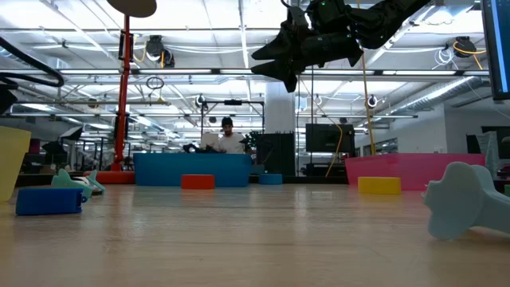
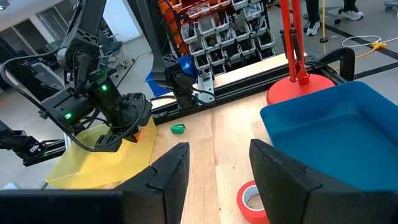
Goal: Pick and place Stapler, Stapler remover, tape
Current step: Put the orange tape into the yellow bin
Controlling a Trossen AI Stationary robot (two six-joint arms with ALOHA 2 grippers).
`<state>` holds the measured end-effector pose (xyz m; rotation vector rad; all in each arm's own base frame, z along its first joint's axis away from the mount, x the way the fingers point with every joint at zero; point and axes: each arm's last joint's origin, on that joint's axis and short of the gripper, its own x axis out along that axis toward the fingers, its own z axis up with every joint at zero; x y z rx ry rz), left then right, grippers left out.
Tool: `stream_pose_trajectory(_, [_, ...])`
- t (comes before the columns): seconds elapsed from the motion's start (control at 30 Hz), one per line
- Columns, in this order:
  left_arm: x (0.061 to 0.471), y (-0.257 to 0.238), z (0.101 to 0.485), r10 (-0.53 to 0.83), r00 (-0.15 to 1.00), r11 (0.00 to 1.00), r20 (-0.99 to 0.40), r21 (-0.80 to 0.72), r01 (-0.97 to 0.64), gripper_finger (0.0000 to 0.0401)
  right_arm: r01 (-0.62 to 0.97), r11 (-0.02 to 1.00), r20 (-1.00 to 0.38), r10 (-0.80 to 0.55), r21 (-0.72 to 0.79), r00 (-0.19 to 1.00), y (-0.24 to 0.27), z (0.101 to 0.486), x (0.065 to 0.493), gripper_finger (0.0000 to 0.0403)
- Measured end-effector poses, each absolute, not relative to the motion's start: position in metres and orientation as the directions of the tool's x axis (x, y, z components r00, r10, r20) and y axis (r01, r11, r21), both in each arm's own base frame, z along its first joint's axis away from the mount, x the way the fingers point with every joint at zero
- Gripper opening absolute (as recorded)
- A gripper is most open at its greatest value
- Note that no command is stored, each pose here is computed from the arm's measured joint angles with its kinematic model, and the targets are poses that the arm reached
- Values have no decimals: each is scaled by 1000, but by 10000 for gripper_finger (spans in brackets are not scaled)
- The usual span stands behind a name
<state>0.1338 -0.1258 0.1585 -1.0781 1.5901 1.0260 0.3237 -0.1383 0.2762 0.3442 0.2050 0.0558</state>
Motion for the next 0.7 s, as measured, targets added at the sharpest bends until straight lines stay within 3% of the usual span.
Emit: stream_pose_trajectory(0.7, [135, -126, 158, -163, -155, 278, -974, 106, -955, 83, -19, 940, -190, 89, 341, 978, -138, 276, 324, 160])
